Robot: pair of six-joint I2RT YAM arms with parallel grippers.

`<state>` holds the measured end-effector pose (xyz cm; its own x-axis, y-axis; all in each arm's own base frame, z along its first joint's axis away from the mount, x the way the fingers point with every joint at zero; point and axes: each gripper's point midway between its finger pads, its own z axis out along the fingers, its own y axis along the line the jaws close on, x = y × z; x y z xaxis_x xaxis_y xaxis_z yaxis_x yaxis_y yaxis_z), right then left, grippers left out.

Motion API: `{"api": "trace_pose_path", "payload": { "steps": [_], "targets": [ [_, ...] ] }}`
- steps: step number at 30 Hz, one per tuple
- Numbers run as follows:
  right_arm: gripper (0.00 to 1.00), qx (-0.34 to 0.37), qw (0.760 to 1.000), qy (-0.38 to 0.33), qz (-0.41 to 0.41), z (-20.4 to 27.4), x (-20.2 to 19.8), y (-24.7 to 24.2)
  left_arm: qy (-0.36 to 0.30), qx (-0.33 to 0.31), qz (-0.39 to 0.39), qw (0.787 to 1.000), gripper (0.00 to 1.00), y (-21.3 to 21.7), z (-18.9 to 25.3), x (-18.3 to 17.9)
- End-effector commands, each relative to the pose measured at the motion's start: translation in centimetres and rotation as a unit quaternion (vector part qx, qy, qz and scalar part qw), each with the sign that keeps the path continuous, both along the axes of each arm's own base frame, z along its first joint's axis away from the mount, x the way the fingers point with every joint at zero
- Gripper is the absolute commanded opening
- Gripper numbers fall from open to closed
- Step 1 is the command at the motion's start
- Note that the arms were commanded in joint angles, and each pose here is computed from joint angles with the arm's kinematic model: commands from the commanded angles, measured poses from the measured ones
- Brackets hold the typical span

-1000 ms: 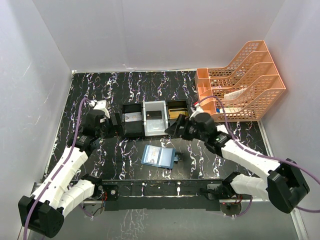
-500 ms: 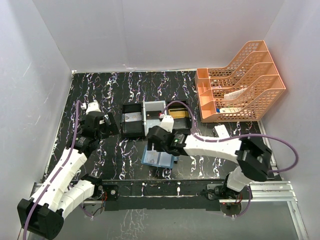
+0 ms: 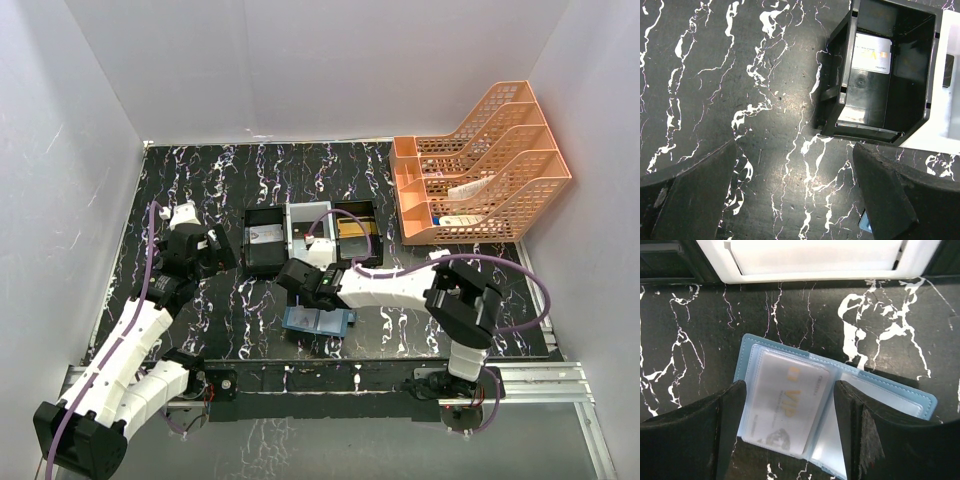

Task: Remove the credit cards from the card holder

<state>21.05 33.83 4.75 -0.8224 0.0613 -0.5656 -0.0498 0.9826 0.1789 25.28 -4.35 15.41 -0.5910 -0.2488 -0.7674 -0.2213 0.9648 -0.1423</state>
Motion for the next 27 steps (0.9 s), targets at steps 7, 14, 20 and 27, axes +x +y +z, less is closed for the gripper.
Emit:
{"api": "trace_pose_path", "payload": {
  "steps": [7, 14, 20, 27],
  "targets": [
    [0.64, -0.027, 1.0, 0.01, -0.003, -1.7, 0.4, 0.6, -0.009, 0.002, 0.005, 1.0, 0.99, 0.3, 0.9, 0.2],
    [0.52, -0.039, 0.999, 0.02, 0.001, -2.9, -0.2, -0.1, -0.007, 0.001, 0.001, 1.0, 0.99, 0.1, 0.7, 0.2],
    [0.42, 0.015, 1.0, 0.011, 0.022, -1.7, -0.3, 1.1, -0.003, -0.019, -0.032, 0.999, 0.99, -1.2, 0.5, 0.2],
    [0.42, 0.105, 0.994, 0.022, 0.036, -1.0, -0.6, 1.8, 0.011, -0.113, -0.088, 0.99, 0.97, -5.3, 0.1, -0.1]
  ]
}}
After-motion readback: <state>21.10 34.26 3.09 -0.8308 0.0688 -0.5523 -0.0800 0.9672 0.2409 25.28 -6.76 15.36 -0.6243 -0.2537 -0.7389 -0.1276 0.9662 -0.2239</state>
